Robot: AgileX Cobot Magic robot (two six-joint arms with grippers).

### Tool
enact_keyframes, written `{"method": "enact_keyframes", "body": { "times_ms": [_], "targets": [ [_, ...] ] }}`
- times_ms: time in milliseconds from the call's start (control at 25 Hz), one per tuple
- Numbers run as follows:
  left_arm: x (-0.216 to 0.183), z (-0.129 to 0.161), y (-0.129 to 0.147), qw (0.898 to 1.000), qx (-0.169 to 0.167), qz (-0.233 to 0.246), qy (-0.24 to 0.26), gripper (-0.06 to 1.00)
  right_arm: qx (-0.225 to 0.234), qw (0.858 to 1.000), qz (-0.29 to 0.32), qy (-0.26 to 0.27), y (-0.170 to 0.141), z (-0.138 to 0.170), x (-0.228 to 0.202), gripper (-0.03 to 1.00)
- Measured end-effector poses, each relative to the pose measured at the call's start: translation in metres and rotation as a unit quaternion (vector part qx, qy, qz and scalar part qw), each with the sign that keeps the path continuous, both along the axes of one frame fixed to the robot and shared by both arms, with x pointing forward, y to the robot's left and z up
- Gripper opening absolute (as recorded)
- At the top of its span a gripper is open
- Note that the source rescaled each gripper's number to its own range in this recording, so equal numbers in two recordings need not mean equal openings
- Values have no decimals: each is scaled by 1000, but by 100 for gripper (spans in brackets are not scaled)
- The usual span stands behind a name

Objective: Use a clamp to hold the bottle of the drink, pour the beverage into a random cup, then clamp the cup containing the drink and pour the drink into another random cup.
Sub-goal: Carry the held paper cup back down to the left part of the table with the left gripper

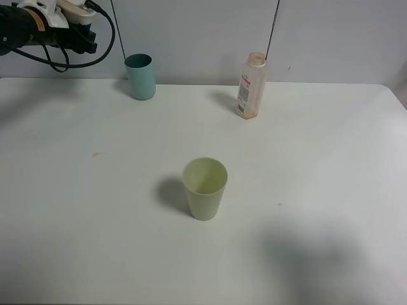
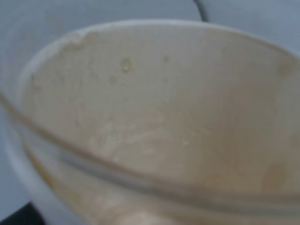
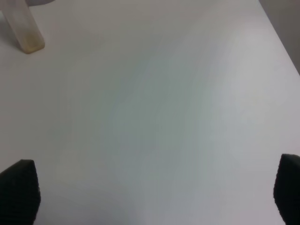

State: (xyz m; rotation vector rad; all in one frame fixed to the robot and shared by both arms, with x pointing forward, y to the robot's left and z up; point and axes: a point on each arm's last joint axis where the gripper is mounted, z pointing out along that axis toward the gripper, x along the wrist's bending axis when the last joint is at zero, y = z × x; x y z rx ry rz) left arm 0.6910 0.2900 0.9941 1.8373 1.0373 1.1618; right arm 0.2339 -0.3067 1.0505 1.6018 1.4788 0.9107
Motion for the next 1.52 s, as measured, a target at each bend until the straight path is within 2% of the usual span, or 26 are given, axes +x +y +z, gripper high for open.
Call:
{"method": "enact_keyframes", "body": {
  "times_ms": [120,200,560,800,960,1200,1520],
  "targets": [
    [-12,-7,2,999,-40,0,-13,2,0,1000,0,0,0,0,0,100],
    [-19,-16,1,998,-54,-3,-16,2,0,1000,0,0,0,0,0,100],
    [-43,-46,-3,996,-87,-12,-7,2,0,1000,0,0,0,0,0,100],
    [-63,-59,-7,991,-125,-27,-32,2,0,1000,0,0,0,0,0,100],
    [-73,-65,-7,988,-147,-19,-41,2,0,1000,0,0,0,0,0,100],
    [-89,-74,-8,985,-161,-17,-51,2,0,1000,0,0,0,0,0,100],
    [-101,-86,-7,987,-147,-16,-66,2,0,1000,0,0,0,0,0,100]
  ]
}}
